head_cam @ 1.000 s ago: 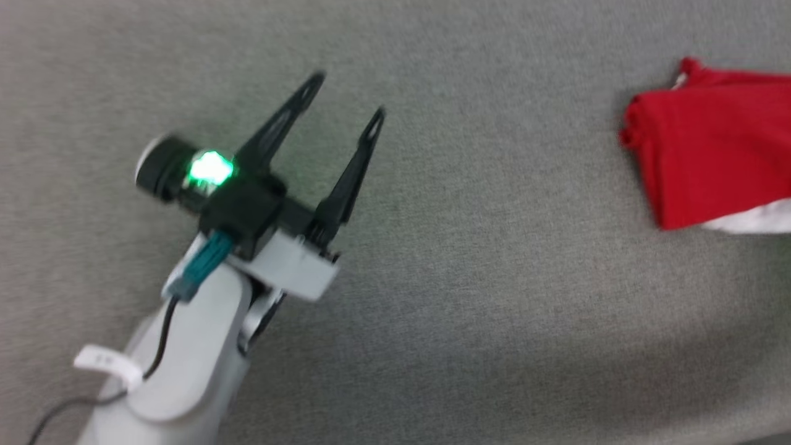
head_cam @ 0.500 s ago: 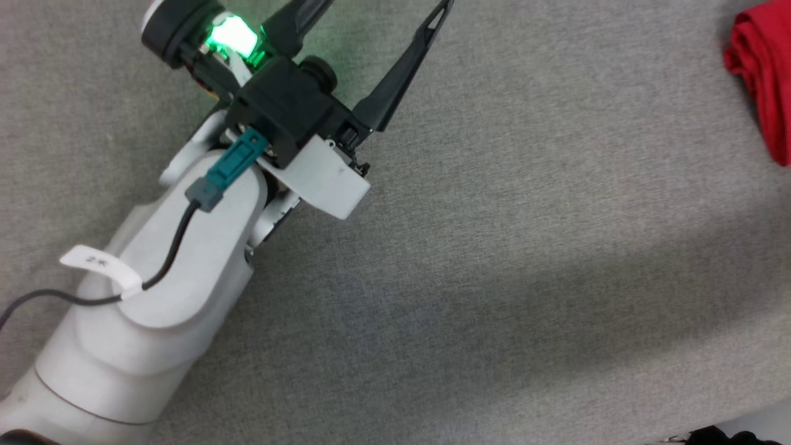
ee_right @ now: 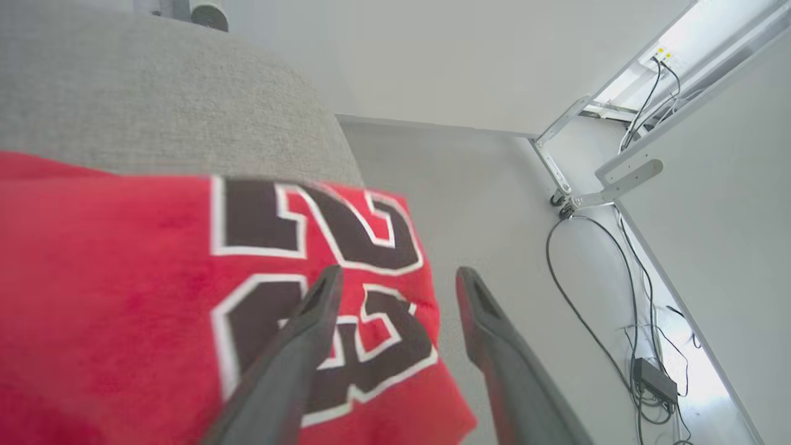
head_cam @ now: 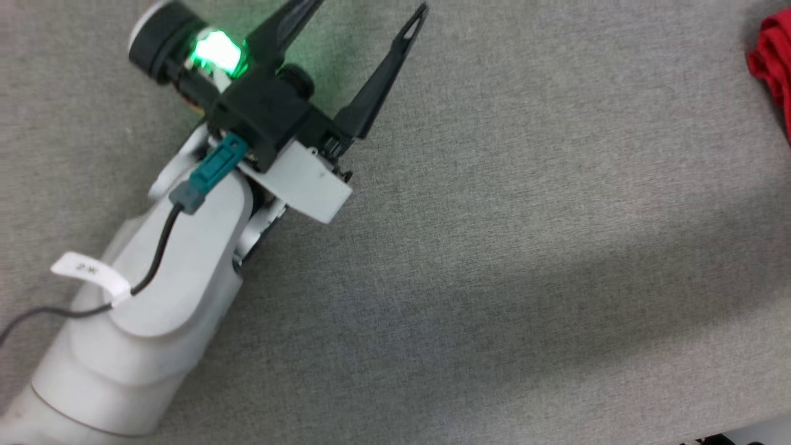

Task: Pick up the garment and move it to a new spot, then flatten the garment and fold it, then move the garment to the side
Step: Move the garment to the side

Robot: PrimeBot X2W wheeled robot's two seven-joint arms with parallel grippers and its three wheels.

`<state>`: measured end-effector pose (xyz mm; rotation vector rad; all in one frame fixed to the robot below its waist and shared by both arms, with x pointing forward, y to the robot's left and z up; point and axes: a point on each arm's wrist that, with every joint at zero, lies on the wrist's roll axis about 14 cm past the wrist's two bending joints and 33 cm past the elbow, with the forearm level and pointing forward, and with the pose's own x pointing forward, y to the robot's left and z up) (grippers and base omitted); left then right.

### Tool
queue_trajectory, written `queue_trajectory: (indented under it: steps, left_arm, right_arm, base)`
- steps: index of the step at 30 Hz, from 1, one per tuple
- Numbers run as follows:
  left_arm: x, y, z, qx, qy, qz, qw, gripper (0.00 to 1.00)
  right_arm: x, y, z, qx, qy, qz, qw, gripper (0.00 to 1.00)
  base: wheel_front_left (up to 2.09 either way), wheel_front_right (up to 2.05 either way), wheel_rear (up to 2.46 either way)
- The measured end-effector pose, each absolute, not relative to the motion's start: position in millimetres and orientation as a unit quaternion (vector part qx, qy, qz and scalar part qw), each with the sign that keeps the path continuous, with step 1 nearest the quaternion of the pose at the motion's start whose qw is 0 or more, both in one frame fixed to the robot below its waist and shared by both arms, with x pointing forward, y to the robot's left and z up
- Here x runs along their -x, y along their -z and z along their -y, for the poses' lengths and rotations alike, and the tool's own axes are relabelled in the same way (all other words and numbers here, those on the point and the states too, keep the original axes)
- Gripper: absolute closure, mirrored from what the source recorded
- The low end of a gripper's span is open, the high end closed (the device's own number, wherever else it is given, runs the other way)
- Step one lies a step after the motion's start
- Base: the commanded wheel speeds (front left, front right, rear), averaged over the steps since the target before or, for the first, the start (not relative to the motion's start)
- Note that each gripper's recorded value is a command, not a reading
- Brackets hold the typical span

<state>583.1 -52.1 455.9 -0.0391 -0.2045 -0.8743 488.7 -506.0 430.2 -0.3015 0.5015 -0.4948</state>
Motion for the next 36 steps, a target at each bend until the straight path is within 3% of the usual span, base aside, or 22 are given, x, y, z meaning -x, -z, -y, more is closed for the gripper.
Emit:
queue_trajectory:
  steps: [13, 24, 36]
  left_arm:
    - [-536, -453, 4, 0.049, 0.342, 0.032, 0.938, 0.00]
    - [-470, -453, -62, 0.069, 0.235, -0.019, 0.969, 0.00]
    - [-401, -471, -137, 0.082, 0.108, -0.014, 0.991, 0.00]
  right_arm:
    - [-482, -455, 466, 0.173, 0.167, -0.213, 0.947, 0.00]
    - [-481, -470, 368, 0.101, 0.059, -0.125, 0.985, 0.00]
    - [-447, -472, 248, 0.027, -0.057, -0.066, 0.996, 0.00]
  base:
    - [0.00, 0.00, 0.00]
    - [0.00, 0.00, 0.00]
    - [0.00, 0.00, 0.00]
